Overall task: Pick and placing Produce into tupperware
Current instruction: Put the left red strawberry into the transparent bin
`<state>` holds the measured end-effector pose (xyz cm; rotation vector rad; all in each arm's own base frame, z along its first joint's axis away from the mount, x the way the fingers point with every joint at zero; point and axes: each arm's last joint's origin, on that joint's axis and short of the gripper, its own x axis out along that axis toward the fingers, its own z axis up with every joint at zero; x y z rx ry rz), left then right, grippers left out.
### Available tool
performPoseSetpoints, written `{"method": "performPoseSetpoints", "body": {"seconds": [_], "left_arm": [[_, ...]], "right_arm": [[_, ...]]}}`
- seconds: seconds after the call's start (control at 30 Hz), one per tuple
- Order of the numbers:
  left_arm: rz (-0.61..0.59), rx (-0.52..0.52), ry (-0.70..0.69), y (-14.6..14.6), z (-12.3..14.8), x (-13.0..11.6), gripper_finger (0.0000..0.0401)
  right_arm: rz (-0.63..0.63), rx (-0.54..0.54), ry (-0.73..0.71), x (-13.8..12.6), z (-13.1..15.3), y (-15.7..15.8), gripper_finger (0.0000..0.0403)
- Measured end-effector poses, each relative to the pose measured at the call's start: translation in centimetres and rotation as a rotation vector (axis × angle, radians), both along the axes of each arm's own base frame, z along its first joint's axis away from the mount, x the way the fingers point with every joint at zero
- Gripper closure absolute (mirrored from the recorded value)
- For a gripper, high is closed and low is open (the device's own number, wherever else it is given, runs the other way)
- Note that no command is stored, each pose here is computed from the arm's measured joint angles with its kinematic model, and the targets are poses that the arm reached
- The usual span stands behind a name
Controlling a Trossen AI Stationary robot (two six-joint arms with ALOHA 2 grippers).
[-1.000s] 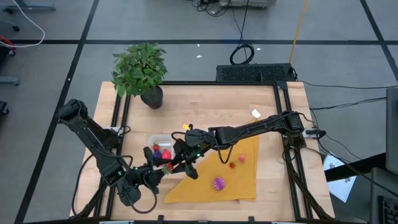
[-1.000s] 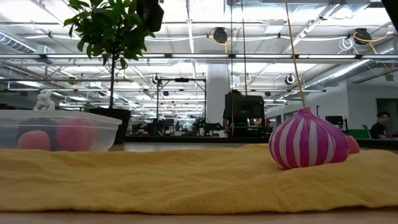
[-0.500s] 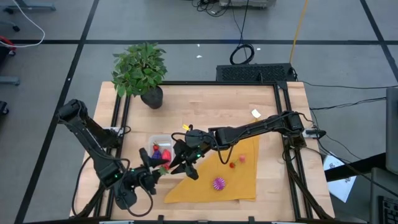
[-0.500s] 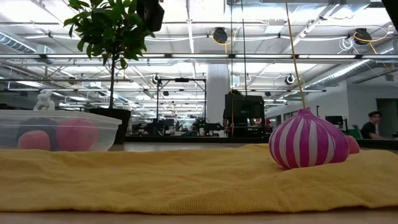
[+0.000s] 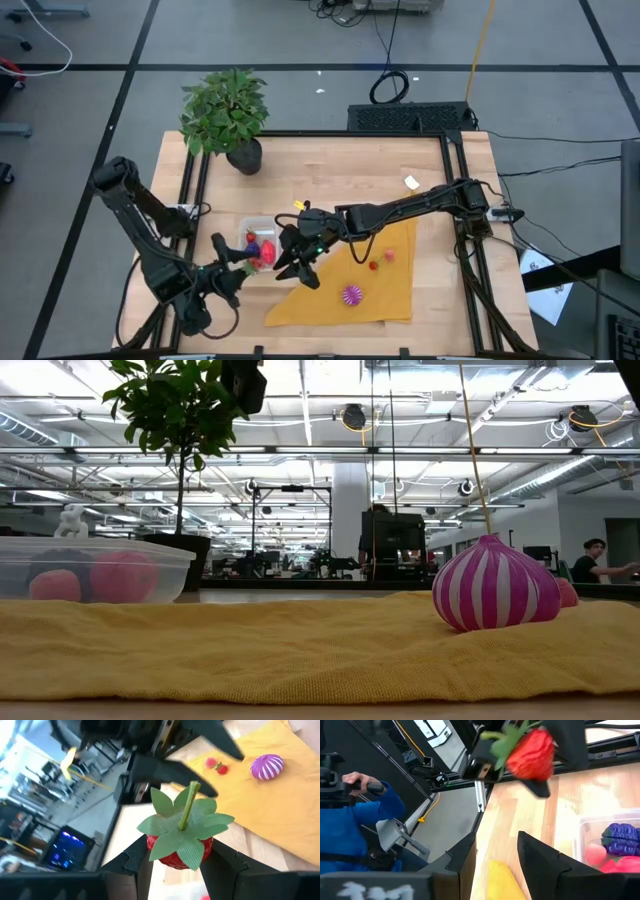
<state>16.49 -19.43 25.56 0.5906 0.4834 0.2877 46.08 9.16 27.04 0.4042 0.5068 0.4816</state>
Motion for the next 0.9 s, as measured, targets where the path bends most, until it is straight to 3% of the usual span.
{"method": "performPoseSetpoints", "body": {"seconds": [0.3, 0.47, 0.9], "left_arm": [[0.129, -0.146, 0.084, 1.7, -0.9, -1.5, 0.0256], [0.178, -0.166, 0.075, 2.4, -2.3, -1.8, 0.0256], [0.442, -0.297, 0.071, 6.1, -6.3, -1.2, 0.0256]], "right_arm": [[0.000, -0.001, 0.004, 0.0, 0.0, 0.0, 0.0270], [0.003, -0.008, 0.002, 0.0, -0.1, 0.0, 0.0270], [0.007, -0.016, -0.002, 0.0, -0.1, 0.0, 0.0270]]}}
